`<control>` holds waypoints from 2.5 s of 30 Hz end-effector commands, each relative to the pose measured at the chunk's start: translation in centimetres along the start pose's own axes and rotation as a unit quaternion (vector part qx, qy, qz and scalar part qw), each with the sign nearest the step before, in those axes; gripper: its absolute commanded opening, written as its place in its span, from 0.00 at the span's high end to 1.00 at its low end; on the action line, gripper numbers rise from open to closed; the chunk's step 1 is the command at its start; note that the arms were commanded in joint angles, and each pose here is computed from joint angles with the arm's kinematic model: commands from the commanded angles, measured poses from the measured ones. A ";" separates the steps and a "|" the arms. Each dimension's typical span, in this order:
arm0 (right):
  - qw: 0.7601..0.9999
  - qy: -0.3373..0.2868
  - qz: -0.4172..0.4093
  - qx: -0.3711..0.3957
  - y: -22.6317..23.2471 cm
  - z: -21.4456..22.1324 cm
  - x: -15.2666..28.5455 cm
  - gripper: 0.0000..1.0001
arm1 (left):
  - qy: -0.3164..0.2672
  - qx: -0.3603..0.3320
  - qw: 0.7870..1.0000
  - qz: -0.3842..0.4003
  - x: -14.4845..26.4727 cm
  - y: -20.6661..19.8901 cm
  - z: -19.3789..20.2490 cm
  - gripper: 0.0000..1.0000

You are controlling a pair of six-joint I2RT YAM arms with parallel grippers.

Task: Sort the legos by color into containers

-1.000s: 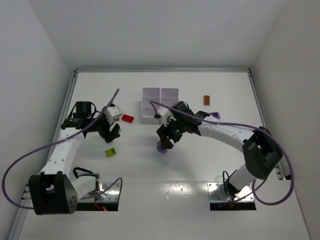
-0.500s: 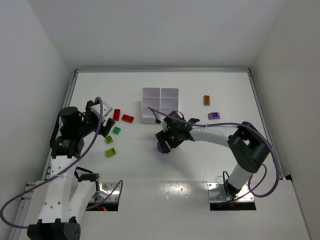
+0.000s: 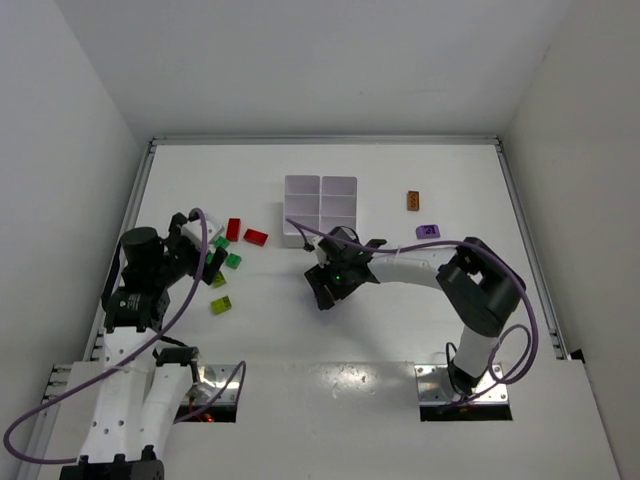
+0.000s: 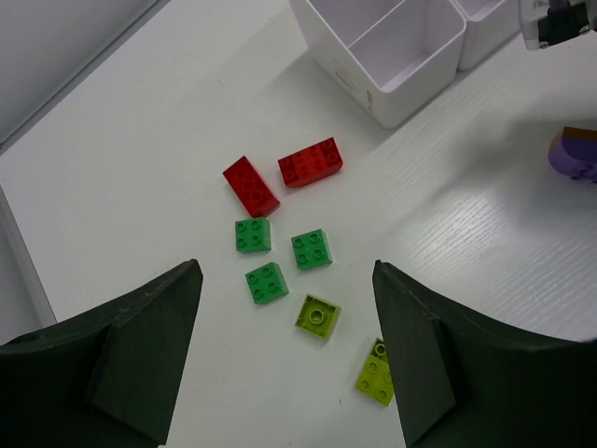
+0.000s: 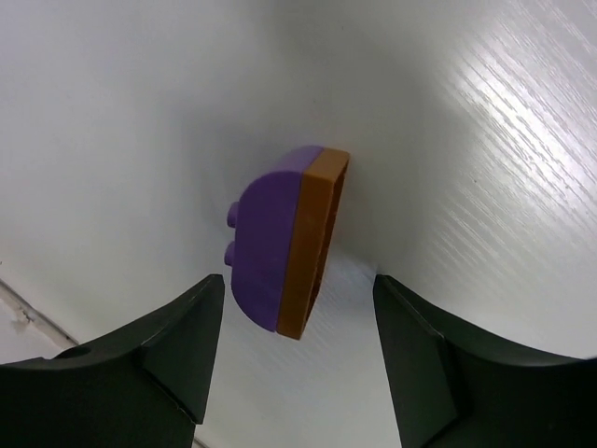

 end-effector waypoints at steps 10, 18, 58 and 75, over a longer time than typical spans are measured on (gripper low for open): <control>1.000 -0.008 -0.013 0.023 0.2 -1.0 -1.2 0.86 | -0.002 -0.002 1.000 -0.011 0.2 0.3 -0.1 0.20; 0.990 -0.057 -0.086 0.099 1.0 -2.3 2.2 1.00 | -0.019 0.035 0.998 0.052 0.5 -1.3 -1.9 0.18; 0.885 -0.392 -0.045 0.248 8.5 -19.6 14.8 1.00 | -0.017 0.351 0.880 0.319 -5.2 -6.4 -9.3 0.15; 0.873 -0.399 -0.059 0.274 10.2 -19.9 15.1 1.00 | -0.015 0.347 0.877 0.333 -6.1 -6.8 -9.2 0.28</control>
Point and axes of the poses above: each gripper's point midway between its finger pads, its own x axis back along the fingers, its own y axis along the line the jaws close on, z = x × y, the point moved 3 cm from there along x, back along the fingers, and after that the axes turned 2 degrees about x, right-handed, at the moved point
